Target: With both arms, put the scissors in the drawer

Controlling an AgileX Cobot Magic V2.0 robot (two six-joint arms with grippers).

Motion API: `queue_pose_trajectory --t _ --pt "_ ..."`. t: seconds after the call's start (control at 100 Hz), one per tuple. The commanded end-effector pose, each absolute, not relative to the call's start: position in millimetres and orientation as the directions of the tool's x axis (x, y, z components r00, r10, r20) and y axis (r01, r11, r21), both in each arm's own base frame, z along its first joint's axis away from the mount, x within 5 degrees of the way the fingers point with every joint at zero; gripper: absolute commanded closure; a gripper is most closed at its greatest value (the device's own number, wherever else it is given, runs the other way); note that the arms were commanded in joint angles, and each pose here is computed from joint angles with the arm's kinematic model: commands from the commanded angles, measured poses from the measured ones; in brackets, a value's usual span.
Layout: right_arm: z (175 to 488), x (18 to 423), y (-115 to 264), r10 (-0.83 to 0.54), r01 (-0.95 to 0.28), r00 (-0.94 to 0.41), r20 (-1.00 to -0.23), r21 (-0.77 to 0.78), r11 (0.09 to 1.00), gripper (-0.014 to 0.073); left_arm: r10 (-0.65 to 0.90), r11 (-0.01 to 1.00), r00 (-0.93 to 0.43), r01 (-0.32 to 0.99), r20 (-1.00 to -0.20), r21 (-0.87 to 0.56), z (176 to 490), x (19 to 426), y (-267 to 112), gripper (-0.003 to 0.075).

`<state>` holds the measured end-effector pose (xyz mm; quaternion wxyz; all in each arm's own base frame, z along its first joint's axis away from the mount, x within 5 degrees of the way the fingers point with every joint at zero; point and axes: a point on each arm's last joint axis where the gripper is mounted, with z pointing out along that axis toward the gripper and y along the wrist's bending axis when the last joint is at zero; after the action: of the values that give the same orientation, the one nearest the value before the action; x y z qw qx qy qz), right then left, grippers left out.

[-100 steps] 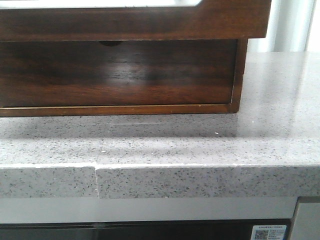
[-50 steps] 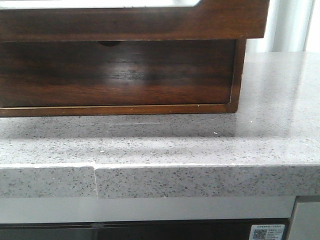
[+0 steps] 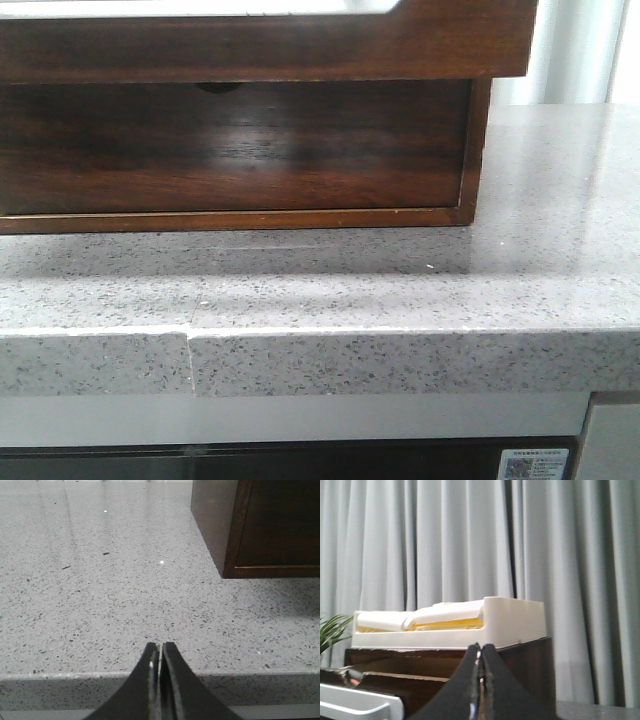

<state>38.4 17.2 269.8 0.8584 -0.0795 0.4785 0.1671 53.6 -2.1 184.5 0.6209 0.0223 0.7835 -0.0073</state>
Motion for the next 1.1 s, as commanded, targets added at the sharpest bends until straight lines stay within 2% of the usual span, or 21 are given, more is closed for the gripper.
queue_pose_trajectory --t 0.0,0.16,0.25,0.4,0.54,0.71,0.9,1.09 --pt "270.3 30.3 13.3 0.24 -0.322 0.584 -0.776 0.051 0.945 0.0636 0.007 0.999 -0.156 0.044 -0.988 0.0 184.4 53.7 -2.4 0.0742" --pt "249.4 37.2 8.5 0.205 -0.198 0.577 -0.791 0.108 0.974 0.0636 0.002 0.999 -0.154 0.045 -0.988 -0.005 184.6 53.7 -2.5 0.0742" --pt "242.6 42.5 5.7 0.159 -0.121 0.511 -0.845 0.112 0.986 0.0636 0.002 0.999 -0.154 0.045 -0.988 -0.005 184.6 53.7 -2.5 0.0742" --pt "223.3 51.5 0.6 0.138 -0.026 0.31 -0.94 0.137 0.99 0.0636 0.002 0.999 -0.154 0.045 -0.988 -0.005 184.6 53.7 -2.5 0.0742" --pt "205.2 55.3 -3.3 0.045 0.056 0.119 -0.992 0.052 0.997 0.0636 0.002 0.999 -0.154 0.045 -0.988 -0.005 184.6 53.7 -2.5 0.0742" --pt "192.1 55.8 -3.9 -0.064 0.068 -0.032 -0.997 -0.066 0.996 0.0636 0.002 0.999 -0.154 0.045 -0.988 -0.005 184.6 53.7 -2.5 0.0742" --pt "175.4 53.8 -4.0 -0.094 0.048 -0.217 -0.972 -0.107 0.993 0.0636 0.002 0.999 -0.154 0.045 -0.988 -0.005 184.6 53.7 -2.5 0.0742" --pt "173.3 53.3 -4.0 -0.101 0.044 -0.241 -0.965 -0.115 0.992 0.0636 0.002 0.999 -0.154 0.045 -0.988 -0.005 184.6 53.7 -2.5 0.0742"
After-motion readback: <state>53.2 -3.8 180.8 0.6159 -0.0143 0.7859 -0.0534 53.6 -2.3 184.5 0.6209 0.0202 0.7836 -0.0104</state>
